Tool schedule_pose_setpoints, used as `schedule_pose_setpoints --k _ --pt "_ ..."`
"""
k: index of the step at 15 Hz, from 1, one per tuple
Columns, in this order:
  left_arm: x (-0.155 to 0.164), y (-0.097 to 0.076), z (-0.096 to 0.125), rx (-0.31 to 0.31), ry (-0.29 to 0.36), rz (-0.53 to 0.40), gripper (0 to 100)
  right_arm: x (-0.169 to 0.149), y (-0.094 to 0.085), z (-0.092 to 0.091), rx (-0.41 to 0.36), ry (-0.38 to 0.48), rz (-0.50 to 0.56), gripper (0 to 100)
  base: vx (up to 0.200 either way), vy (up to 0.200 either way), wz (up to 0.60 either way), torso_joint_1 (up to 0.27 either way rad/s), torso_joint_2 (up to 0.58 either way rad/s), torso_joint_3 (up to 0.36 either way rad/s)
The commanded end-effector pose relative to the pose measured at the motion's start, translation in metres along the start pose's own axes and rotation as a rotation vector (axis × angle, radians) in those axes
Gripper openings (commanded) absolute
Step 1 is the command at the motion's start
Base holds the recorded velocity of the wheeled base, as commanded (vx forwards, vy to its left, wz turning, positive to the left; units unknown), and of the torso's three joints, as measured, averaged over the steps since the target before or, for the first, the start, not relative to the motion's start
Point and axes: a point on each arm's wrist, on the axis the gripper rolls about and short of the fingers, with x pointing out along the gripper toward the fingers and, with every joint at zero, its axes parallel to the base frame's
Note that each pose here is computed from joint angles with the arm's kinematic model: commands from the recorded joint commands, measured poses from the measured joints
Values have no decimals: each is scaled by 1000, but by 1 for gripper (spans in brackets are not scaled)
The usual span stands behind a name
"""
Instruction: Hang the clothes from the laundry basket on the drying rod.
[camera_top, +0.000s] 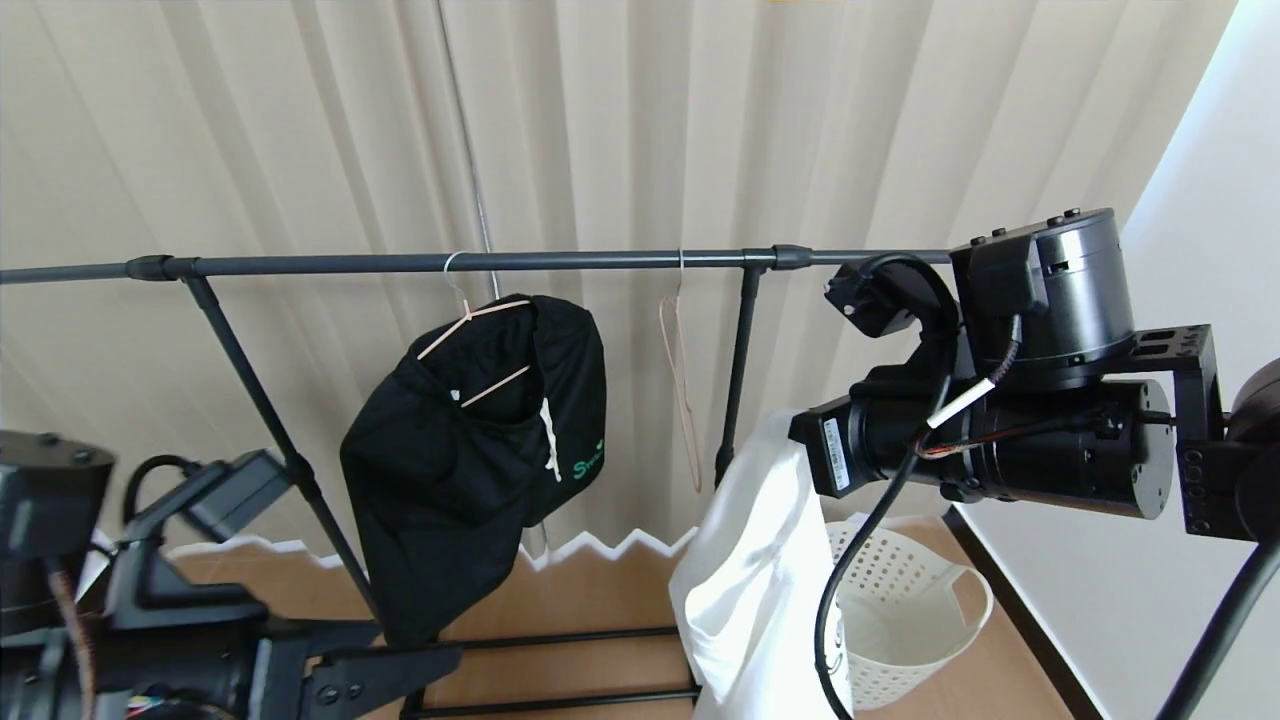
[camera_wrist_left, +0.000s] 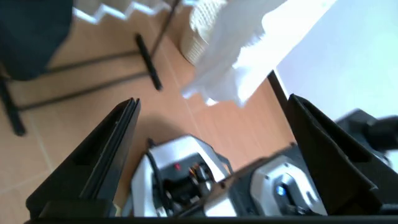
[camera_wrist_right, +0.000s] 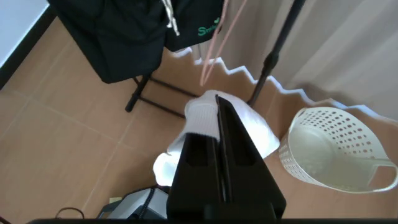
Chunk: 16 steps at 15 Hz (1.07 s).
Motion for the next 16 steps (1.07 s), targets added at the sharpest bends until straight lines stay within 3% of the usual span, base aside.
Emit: schedule_pose_setpoints --k 1,3,8,11,16 --pt "72 2 15 6 157 -41 100 2 5 -1 -10 5 14 0 0 0 0 0 0 0" --pt "105 0 12 34 189 -70 100 2 13 0 -21 2 32 0 0 0 0 0 0 0" --pt "137 -3 11 44 220 -87 100 7 41 12 -20 -34 100 0 0 0 0 0 0 0" --pt "142 -6 13 28 198 -98 100 9 55 12 -37 -37 117 0 0 0 0 0 0 0" --pt "149 -4 14 26 204 -87 100 3 59 15 -40 -55 132 0 0 0 0 0 0 0"
